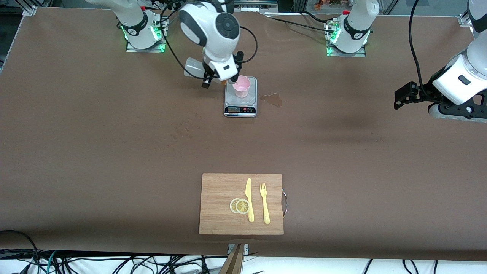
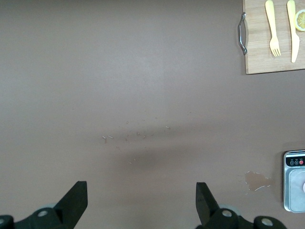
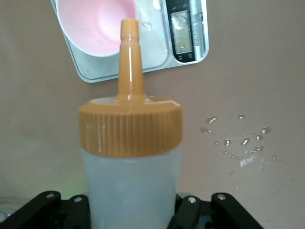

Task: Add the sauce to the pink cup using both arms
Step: 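Carry the sauce bottle with the right gripper back beside the scale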

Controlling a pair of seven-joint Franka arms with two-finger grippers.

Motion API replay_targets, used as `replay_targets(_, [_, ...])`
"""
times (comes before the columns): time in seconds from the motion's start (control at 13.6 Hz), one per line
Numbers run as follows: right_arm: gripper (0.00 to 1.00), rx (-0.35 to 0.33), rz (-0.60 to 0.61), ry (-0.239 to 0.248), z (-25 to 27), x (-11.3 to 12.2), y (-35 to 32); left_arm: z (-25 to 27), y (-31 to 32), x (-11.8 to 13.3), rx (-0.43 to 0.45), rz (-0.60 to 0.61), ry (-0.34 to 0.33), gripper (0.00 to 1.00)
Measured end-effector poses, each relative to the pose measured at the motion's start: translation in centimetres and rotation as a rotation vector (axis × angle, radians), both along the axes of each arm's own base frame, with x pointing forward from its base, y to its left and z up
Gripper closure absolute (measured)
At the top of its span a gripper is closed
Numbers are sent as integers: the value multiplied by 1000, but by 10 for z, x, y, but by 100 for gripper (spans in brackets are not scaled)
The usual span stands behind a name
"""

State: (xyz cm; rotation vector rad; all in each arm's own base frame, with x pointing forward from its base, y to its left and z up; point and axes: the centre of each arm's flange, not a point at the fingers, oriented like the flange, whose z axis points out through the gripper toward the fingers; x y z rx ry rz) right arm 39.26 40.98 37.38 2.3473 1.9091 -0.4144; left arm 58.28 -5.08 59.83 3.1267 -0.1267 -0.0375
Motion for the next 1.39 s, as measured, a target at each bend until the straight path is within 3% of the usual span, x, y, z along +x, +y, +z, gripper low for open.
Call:
replay_targets(0.37, [77, 325, -36, 70, 78, 82, -120, 0, 0, 0, 0, -1, 0, 0])
replay_targets(0.73, [77, 647, 30, 93, 86, 134, -236, 0, 0, 0, 0, -1, 0, 0])
replay_targets(1.03, [77, 893, 118, 61, 56, 156, -315, 0, 0, 0, 0, -1, 0, 0])
replay_targets(1.39, [77, 1167, 211, 17, -50, 163, -365, 0, 0, 0, 0, -1, 1, 0])
